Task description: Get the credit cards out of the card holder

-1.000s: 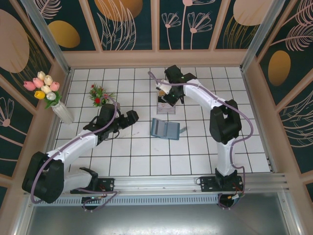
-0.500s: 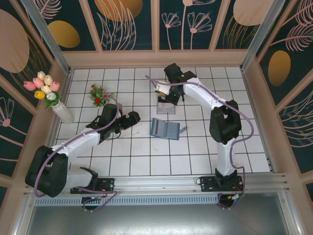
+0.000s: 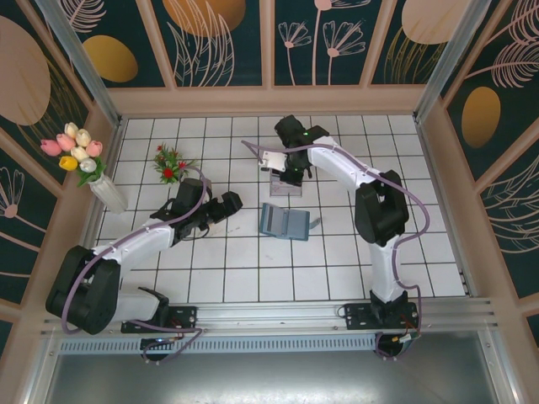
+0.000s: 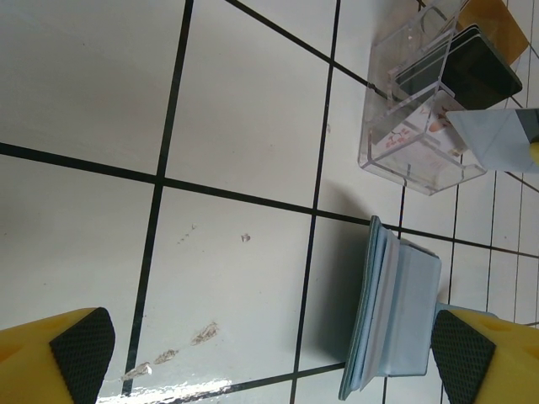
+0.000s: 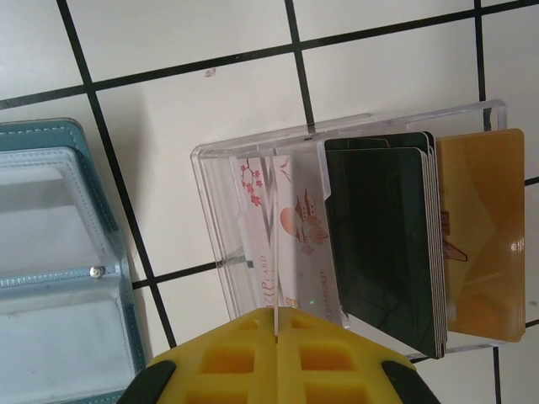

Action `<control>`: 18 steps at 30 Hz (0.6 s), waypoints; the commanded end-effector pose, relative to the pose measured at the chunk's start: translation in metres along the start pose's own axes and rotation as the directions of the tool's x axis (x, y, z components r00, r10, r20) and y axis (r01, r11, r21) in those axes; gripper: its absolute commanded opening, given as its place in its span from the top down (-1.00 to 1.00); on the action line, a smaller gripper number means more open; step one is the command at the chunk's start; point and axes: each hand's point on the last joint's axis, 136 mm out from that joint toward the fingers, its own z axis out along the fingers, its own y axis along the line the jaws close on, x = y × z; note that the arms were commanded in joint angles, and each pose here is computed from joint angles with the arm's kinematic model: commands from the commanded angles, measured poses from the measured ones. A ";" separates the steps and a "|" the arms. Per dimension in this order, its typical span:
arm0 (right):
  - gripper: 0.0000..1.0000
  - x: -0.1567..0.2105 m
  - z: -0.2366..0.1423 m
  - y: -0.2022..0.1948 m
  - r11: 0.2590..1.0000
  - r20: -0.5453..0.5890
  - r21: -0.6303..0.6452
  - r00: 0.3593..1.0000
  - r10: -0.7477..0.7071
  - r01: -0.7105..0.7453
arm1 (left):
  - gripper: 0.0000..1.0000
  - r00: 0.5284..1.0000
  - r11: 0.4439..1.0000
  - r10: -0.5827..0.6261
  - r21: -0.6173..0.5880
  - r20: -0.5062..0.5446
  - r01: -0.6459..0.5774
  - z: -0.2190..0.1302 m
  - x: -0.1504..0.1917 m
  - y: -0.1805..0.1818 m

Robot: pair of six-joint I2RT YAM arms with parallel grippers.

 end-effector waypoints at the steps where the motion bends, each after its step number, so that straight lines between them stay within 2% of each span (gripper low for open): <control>1: 1.00 0.005 0.002 -0.003 0.999 -0.039 0.006 0.999 -0.038 0.038 | -0.97 1.000 1.000 -0.009 0.029 0.006 0.009 0.001 -0.005 -0.008; 18: 1.00 0.010 0.020 -0.004 0.997 -0.074 -0.025 0.995 -0.068 0.066 | -0.97 1.000 1.000 -0.014 0.013 0.002 0.014 0.002 -0.002 -0.002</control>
